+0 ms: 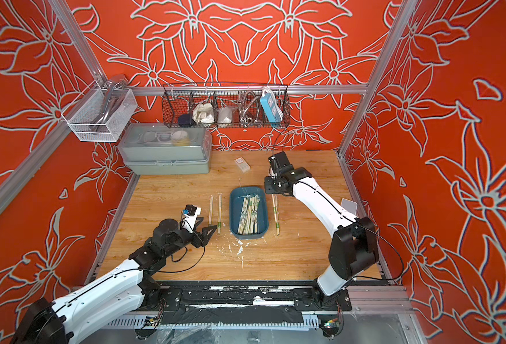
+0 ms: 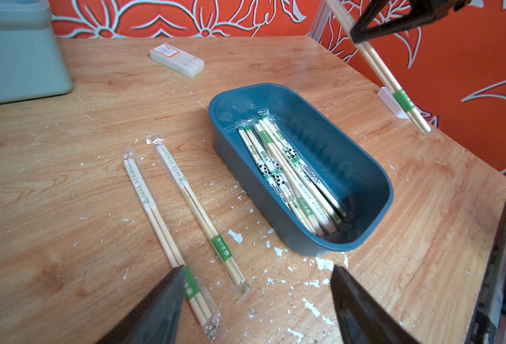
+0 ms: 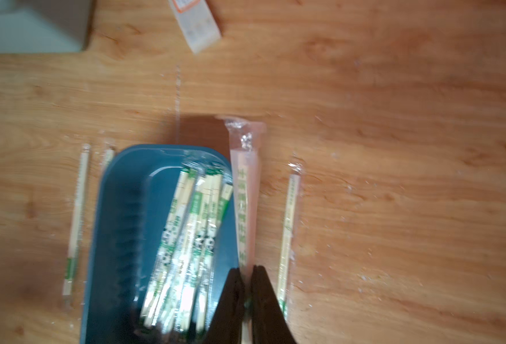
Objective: Take the paired disposable chopsticks out of the storage box
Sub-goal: Pick up the paired disposable chopsticks from the storage box, then place the paired disposable chopsticks at the center of the board.
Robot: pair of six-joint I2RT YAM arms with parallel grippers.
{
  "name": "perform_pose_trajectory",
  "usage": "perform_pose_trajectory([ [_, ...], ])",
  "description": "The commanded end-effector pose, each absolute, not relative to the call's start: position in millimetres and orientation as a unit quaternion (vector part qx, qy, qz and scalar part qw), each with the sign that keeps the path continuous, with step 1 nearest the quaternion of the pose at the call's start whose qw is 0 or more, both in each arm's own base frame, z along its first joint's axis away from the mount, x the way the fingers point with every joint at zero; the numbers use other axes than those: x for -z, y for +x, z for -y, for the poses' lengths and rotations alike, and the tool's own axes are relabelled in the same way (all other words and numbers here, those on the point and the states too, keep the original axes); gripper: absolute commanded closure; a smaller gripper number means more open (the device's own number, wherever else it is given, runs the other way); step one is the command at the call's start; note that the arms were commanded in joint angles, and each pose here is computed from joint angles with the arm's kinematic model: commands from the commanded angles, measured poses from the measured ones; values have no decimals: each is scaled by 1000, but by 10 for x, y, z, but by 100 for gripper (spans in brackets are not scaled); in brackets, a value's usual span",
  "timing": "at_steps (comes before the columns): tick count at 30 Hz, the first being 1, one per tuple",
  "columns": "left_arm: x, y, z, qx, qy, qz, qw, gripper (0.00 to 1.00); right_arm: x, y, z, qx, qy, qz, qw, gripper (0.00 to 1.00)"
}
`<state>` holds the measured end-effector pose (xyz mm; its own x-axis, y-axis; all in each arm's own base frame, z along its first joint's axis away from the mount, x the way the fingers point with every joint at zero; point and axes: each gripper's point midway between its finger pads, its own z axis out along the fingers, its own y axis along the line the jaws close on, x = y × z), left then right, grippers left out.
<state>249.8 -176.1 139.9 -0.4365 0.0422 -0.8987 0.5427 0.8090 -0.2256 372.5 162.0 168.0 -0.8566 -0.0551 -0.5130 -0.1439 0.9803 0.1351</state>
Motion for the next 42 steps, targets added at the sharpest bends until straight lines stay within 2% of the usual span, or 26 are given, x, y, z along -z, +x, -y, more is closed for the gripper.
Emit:
perform_pose_trajectory([
  [1,-1458,2474,1830,264,198,-796,508,22,-1441,3632,-1412,-70,-54,-966,241,93],
  [8,-1471,2451,1826,261,205,-794,509,21,-1058,3585,-1185,-58,-44,-973,218,93],
  [15,-1433,2447,1844,259,216,-793,507,14,-800,3636,-1144,-39,-43,-977,204,93],
  [42,-1348,2499,1885,251,220,-804,492,11,-352,3754,-1052,-4,-26,-985,169,92],
])
